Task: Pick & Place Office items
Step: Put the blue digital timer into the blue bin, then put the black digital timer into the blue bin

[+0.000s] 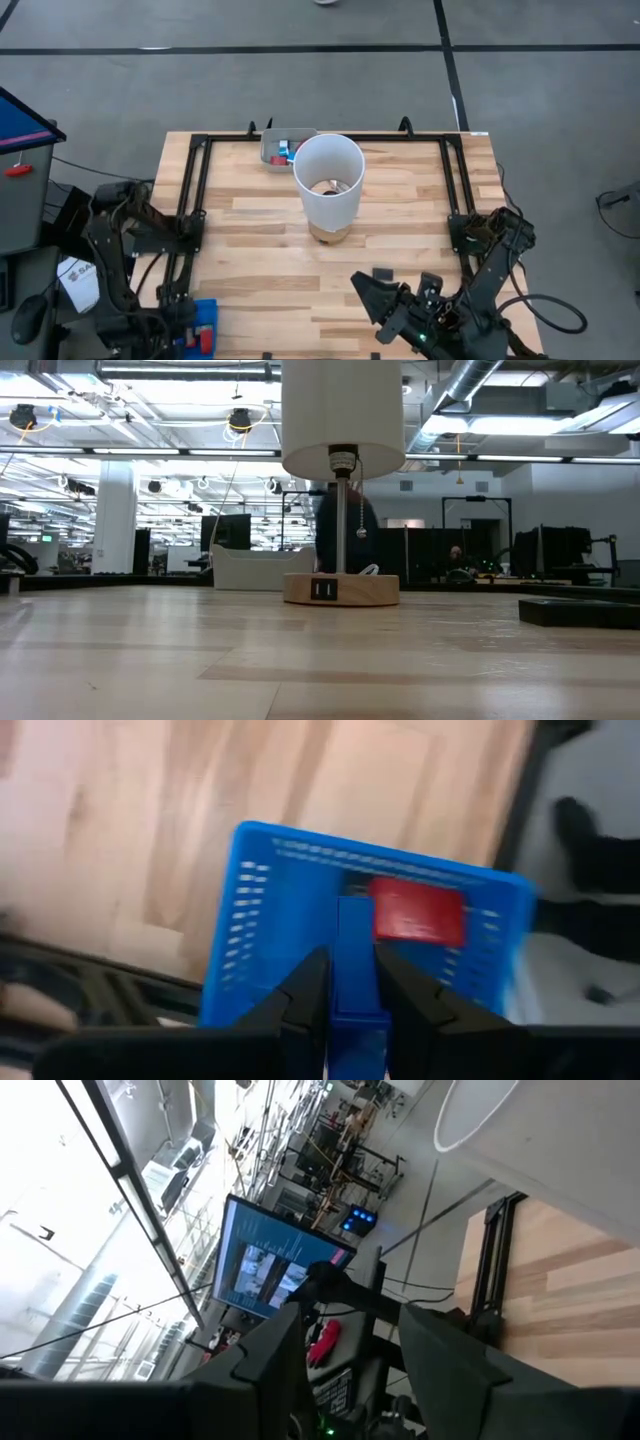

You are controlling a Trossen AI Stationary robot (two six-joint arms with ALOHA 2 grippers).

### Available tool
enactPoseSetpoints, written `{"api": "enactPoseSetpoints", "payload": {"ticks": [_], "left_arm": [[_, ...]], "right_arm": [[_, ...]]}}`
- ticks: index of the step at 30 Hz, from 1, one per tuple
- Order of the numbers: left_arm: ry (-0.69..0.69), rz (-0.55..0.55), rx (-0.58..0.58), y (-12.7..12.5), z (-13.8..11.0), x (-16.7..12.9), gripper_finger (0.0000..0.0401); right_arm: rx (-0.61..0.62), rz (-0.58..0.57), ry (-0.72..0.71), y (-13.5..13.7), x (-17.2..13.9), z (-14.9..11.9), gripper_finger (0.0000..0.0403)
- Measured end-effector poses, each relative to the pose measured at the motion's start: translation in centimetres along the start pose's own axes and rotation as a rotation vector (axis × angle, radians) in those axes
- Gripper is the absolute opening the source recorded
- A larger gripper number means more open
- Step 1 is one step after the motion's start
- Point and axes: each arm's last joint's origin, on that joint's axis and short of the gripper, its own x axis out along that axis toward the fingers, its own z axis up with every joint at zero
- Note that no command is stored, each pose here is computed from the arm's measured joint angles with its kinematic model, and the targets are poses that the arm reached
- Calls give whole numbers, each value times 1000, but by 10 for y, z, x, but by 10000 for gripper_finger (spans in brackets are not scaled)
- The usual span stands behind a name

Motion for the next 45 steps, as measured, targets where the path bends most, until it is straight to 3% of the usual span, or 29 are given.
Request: {"api": "enactPoseSetpoints", "payload": {"ticks": [6, 11, 17, 29, 36, 40, 45], "left_arm": [[-16, 153, 4, 0, -1, 19, 56], [-19, 177, -18, 3, 1, 41, 60], [-18, 147, -64, 13, 7, 54, 63], [-80, 25, -112, 28, 22, 24, 135], [-235, -51, -30, 31, 34, 12, 174], [-342, -61, 21, 40, 50, 0, 183], [-497, -61, 28, 55, 74, -16, 182]], "right_arm": [[-1, 0, 1, 0, 0, 0, 163], [-4, -3, -6, 0, 3, 0, 163], [-9, -2, -6, 0, 3, 0, 163], [-19, -2, -5, 0, 3, 0, 163], [-58, -4, -8, 0, 4, 0, 163], [-211, -5, -10, -1, 5, 0, 163], [-607, -1, -1, -7, 1, -6, 163]]}}
